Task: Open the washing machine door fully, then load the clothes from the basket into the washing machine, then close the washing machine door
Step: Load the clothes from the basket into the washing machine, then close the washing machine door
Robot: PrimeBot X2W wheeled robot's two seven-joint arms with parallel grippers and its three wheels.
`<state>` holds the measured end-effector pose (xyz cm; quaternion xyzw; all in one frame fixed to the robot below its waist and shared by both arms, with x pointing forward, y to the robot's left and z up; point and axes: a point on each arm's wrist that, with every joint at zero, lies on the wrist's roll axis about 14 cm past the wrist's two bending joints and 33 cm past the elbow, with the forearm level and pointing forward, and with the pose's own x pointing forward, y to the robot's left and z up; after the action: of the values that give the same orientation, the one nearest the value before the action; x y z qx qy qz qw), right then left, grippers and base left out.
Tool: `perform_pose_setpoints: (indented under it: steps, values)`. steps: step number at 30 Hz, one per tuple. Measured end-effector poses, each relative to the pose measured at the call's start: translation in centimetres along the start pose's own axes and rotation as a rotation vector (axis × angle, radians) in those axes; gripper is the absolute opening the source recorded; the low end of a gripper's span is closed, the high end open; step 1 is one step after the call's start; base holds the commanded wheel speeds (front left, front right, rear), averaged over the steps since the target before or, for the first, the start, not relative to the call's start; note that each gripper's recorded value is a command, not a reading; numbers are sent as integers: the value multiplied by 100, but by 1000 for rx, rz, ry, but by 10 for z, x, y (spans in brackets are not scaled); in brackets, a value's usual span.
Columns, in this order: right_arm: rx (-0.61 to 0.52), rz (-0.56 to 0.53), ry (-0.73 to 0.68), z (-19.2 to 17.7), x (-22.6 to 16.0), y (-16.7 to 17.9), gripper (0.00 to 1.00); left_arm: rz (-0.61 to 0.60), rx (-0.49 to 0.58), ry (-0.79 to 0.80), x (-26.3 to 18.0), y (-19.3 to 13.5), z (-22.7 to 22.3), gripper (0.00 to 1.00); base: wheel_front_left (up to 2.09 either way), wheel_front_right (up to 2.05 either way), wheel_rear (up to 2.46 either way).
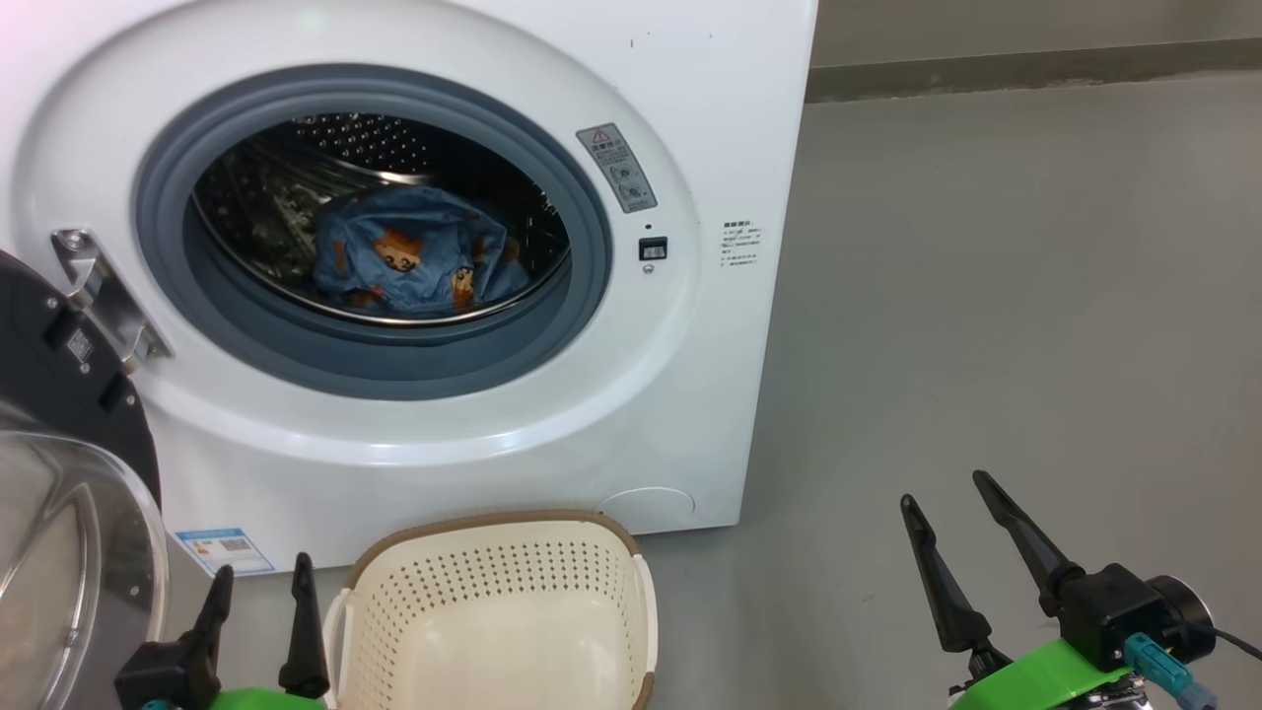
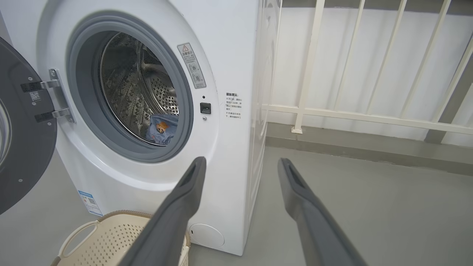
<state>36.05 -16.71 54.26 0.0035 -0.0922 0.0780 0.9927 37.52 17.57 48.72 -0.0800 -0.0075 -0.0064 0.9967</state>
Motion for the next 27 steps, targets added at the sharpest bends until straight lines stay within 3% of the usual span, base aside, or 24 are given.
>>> perform_pose_setpoints:
  steps: [27]
  values:
    - [1,-38,8,-2,-8,-10,100,-15,-9,0,-2,-4,0,100,0,0,0]
